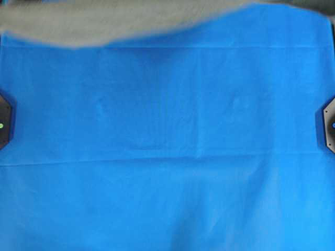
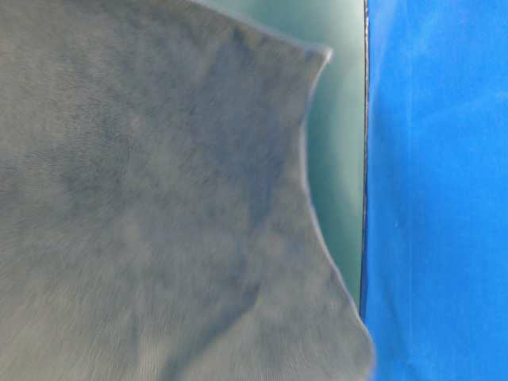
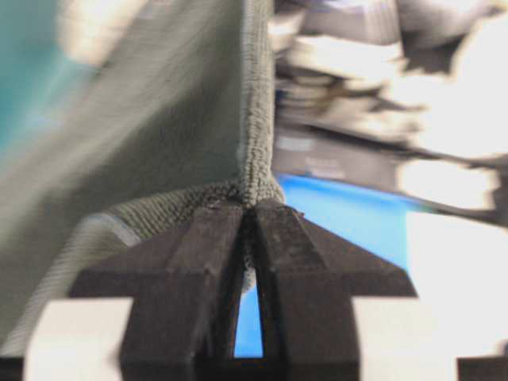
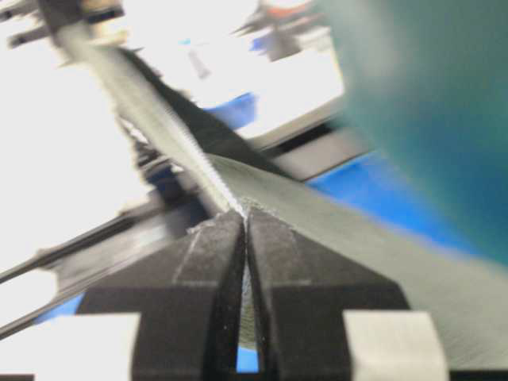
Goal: Fold a large towel.
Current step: 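Lift the towel with both grippers and shake it out in the air, then lay the towel flat on the table, dragging it toward the robot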
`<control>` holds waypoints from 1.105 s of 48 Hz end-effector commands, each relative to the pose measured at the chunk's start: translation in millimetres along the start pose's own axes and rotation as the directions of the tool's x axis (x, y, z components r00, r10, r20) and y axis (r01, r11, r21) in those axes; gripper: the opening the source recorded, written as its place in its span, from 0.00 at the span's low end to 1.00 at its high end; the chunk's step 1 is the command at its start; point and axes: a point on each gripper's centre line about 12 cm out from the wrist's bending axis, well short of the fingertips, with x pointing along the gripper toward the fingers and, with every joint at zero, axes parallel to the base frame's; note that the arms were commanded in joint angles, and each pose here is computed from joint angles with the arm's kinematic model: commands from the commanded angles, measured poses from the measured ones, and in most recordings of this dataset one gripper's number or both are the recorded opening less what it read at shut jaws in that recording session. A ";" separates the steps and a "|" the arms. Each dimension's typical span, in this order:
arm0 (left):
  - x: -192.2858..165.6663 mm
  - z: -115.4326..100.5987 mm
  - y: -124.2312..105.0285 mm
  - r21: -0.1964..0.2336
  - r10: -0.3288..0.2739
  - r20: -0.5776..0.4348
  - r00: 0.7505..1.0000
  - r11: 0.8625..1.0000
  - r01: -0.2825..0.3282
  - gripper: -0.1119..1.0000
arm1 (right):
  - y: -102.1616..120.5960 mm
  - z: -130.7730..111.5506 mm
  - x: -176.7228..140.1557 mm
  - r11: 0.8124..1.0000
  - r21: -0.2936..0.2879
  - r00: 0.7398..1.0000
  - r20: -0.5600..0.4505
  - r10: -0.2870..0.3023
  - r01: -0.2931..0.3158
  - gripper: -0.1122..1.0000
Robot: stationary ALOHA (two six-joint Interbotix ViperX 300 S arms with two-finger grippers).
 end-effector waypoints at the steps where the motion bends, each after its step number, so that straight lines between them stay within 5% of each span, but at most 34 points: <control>1: -9.6 10.1 -14.2 -0.074 -0.070 0.023 0.997 0.995 0.071 0.11 | 17.7 7.0 -8.8 0.994 0.032 0.995 0.004 0.104 -0.104 0.10; 6: -11.8 8.0 -26.6 -0.141 -0.140 0.008 0.990 0.980 0.140 0.11 | 31.9 2.8 -9.4 0.980 0.044 0.981 -0.018 0.194 -0.193 0.10; 15: -13.7 7.4 -38.3 -0.176 -0.206 0.005 0.979 0.963 0.204 0.11 | 51.2 0.8 -8.4 0.952 0.038 0.952 -0.017 0.306 -0.305 0.10; 26: -25.3 23.8 -33.0 -0.165 -0.176 0.070 0.982 0.969 0.186 0.11 | 52.9 9.3 -13.3 0.948 0.018 0.948 0.027 0.318 -0.319 0.10; 32: -22.0 24.6 -16.0 -0.172 -0.074 0.082 0.994 0.981 0.087 0.11 | 48.9 8.2 -12.1 0.956 0.003 0.956 0.021 0.292 -0.292 0.10; 38: 2.2 3.6 12.6 -0.186 0.072 0.009 0.997 0.980 -0.070 0.11 | 27.6 -4.1 2.4 0.989 -0.034 0.989 -0.040 0.143 -0.145 0.10; 44: 26.5 -29.1 48.3 -0.186 0.213 -0.099 0.972 0.955 -0.229 0.11 | -12.1 -27.8 19.9 0.994 -0.048 0.981 -0.166 -0.103 0.097 0.10; 48: 39.2 -57.2 81.0 -0.192 0.321 -0.179 0.930 0.916 -0.352 0.11 | -50.1 -48.8 28.7 0.952 -0.067 0.914 -0.265 -0.306 0.300 0.10; 53: 46.9 -84.4 115.3 -0.182 0.418 -0.258 0.871 0.865 -0.468 0.11 | -96.2 -73.0 36.2 0.864 -0.119 0.798 -0.338 -0.499 0.490 0.10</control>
